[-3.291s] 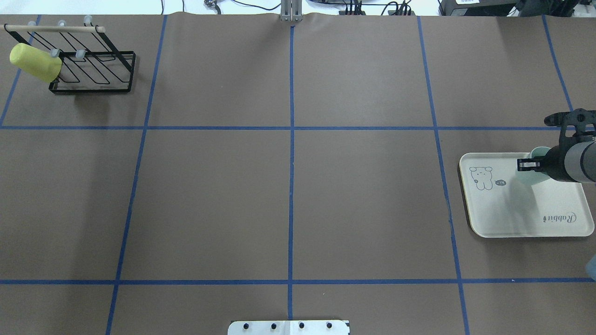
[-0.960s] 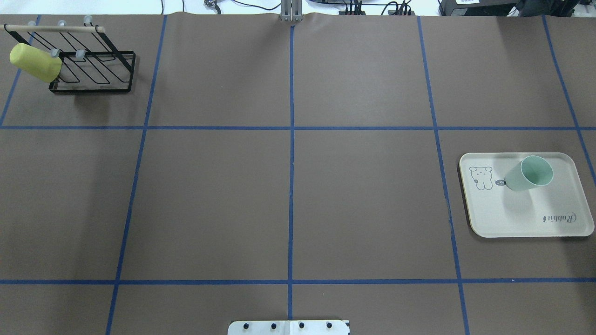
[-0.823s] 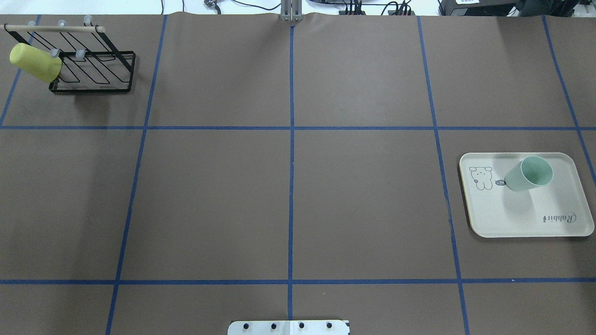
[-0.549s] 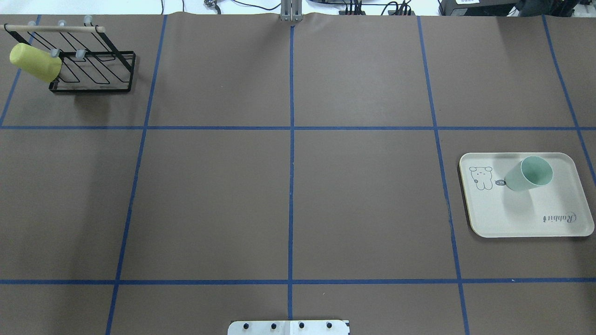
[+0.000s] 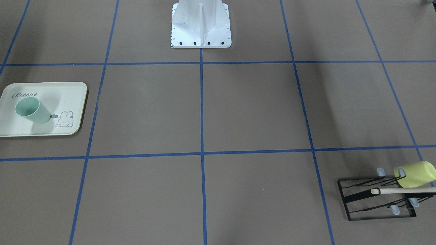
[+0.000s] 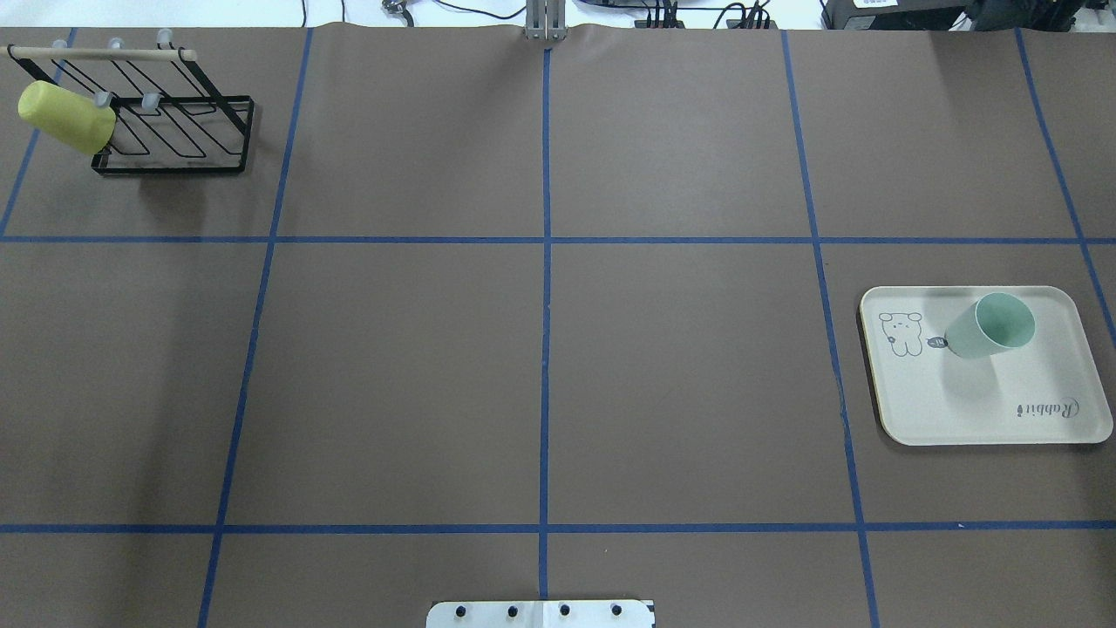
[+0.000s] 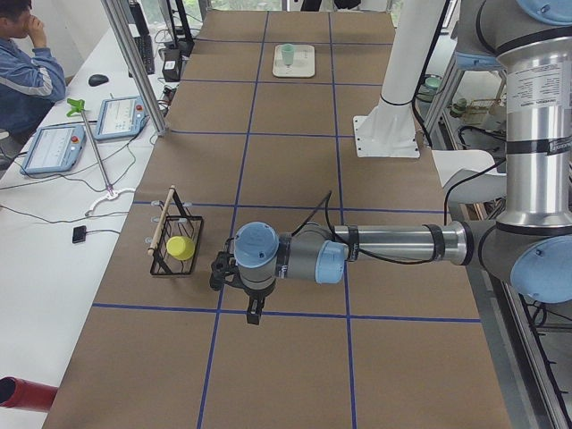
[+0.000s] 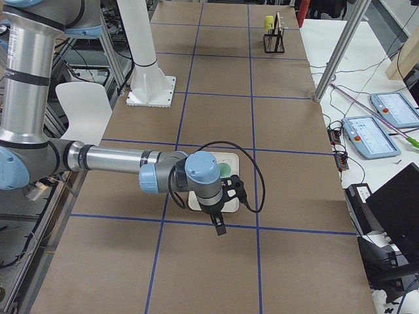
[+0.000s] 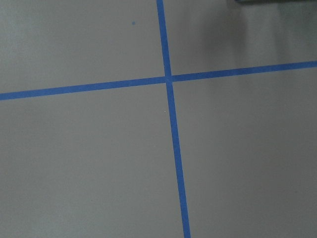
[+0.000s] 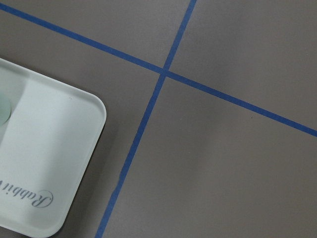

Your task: Left arm grabs green cup and hands to right arm on tray

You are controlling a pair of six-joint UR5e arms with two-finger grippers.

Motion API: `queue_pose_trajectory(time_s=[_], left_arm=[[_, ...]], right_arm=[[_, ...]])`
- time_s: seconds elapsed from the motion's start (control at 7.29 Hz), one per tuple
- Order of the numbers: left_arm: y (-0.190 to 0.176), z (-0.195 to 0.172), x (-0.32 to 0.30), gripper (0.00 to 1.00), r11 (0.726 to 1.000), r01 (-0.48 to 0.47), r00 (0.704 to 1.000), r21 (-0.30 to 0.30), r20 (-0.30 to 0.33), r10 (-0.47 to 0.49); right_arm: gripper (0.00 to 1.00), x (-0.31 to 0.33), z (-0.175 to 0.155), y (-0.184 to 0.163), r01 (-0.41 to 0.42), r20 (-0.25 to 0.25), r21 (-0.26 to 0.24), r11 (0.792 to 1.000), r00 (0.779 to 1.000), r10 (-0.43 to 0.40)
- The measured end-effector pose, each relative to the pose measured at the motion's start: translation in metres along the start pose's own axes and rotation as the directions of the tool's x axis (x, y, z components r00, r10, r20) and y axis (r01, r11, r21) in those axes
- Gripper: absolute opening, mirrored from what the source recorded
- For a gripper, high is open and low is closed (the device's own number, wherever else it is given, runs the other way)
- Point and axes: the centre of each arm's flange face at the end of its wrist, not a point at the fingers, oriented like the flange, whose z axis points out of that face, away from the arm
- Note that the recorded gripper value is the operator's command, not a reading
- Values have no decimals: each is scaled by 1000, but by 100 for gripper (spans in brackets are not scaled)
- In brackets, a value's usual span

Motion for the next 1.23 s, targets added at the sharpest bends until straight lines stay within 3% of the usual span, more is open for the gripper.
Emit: queue_pose_trajectory(time_s=[0.41, 1.23], left_arm=[[-2, -4, 2, 100, 999, -25, 1000, 28, 6, 25], [17, -6, -9, 100, 1000, 0, 1000, 31, 20, -1]], right_arm=[[100, 0, 2, 4, -18, 8, -2, 1000, 1000, 18], [99, -7, 2, -6, -196, 14, 2, 981, 981, 196]])
